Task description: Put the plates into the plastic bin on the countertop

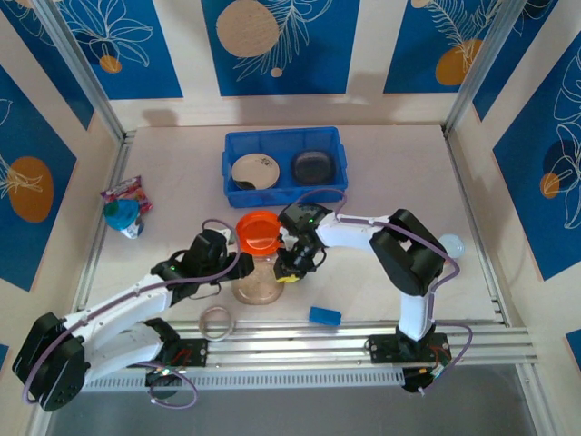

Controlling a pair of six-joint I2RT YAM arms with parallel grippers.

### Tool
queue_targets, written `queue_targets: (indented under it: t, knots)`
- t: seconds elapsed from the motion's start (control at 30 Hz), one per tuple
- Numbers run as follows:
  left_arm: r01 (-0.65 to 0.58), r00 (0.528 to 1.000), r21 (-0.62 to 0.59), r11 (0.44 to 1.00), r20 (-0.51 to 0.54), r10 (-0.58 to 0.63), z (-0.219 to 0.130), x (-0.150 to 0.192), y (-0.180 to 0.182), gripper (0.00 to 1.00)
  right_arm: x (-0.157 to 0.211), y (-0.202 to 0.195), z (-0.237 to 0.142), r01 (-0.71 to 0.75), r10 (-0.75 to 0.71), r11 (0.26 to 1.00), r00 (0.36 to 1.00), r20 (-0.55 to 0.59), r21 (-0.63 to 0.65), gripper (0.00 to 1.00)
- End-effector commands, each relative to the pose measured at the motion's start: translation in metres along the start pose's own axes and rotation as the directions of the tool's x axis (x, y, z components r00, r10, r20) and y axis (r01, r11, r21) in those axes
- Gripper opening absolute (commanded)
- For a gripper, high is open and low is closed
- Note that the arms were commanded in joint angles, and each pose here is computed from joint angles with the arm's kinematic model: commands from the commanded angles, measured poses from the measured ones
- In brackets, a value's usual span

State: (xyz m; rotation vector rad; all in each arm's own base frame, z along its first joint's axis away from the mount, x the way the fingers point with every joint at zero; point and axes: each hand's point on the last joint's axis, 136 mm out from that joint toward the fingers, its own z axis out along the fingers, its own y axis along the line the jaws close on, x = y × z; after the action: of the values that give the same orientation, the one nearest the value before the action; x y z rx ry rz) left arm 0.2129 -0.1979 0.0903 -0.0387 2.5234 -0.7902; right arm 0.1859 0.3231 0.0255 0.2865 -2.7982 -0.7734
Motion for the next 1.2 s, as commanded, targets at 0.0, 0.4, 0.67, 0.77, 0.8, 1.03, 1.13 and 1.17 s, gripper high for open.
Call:
queue_targets:
  t: [0.0,0.4,0.67,0.77,0.8,1.03,1.13,1.17]
  knots:
    - [0.003,1.0,-0.005,1.0,0.019,-0.003,0.002,-0.004,0.001,0.4,0.002,0.003,0.002,-0.001,0.0,1.0,0.999,-0.033,-0.019,0.2]
    - [-0.078,0.996,-0.018,0.997,0.038,0.079,-0.009,-0.023,-0.013,0.41,0.007,0.004,-0.014,0.006,-0.006,1.0,1.0,0.003,-0.02,0.0]
    - [-0.165,0.984,0.034,0.986,0.067,0.162,-0.017,-0.047,-0.041,0.48,0.009,0.003,-0.056,-0.02,0.024,0.998,0.996,0.083,-0.054,0.0]
    - [-0.208,0.976,0.062,0.976,0.074,0.203,-0.017,-0.059,-0.058,0.51,0.005,-0.003,-0.077,-0.044,0.054,0.996,0.989,0.138,-0.074,0.0]
    - [-0.221,0.974,0.065,0.973,0.075,0.216,-0.017,-0.063,-0.062,0.54,0.003,-0.007,-0.083,-0.055,0.065,0.996,0.986,0.154,-0.074,0.0]
    - [-0.27,0.958,0.067,0.961,0.121,0.261,-0.019,-0.09,-0.083,0.59,-0.004,-0.038,-0.115,-0.123,0.129,0.992,0.966,0.224,-0.04,0.0]
    - [-0.267,0.959,0.06,0.962,0.111,0.26,-0.013,-0.09,-0.08,0.59,-0.006,-0.044,-0.13,-0.128,0.134,0.991,0.956,0.26,-0.042,0.0]
    - [-0.265,0.96,0.059,0.963,0.106,0.258,-0.01,-0.09,-0.079,0.59,-0.007,-0.044,-0.134,-0.126,0.134,0.991,0.953,0.273,-0.048,0.0]
